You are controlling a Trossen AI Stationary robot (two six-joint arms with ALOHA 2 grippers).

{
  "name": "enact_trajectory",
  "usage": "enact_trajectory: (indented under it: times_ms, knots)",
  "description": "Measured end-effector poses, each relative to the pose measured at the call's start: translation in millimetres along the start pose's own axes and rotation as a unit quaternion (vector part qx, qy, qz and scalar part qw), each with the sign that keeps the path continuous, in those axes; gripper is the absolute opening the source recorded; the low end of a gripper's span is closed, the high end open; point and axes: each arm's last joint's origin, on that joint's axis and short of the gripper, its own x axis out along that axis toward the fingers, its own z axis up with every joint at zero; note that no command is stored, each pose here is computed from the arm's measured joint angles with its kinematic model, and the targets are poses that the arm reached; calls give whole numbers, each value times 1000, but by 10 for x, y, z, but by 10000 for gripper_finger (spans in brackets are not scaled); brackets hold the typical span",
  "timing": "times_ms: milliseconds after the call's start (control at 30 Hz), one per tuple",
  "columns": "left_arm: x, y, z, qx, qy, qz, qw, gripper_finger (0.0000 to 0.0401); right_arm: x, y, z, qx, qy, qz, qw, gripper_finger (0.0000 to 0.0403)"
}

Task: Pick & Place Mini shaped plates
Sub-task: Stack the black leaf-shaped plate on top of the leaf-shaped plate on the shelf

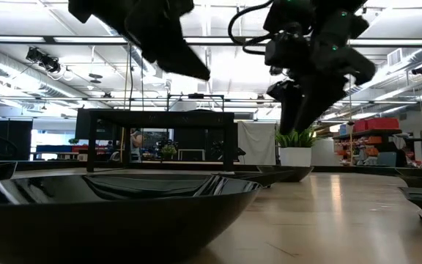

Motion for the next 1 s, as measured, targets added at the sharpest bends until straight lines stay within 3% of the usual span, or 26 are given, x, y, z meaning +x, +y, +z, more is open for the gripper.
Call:
enact_trajectory:
  times_ms: [267,633,800,1000]
  knots:
    - [11,73,-73,-29,37,13,999,153,263,178,-41,-29,14,-65,997,137]
    - [-8,62,-199,-40,101,15,994,153,512,182,-129,-46,61,-49,996,100]
    - [-30,41,-268,-36,137,15,990,144,555,169,-129,-19,61,-69,996,94]
    - [-89,-86,-369,-14,169,52,984,126,552,162,-146,-12,72,-84,994,47]
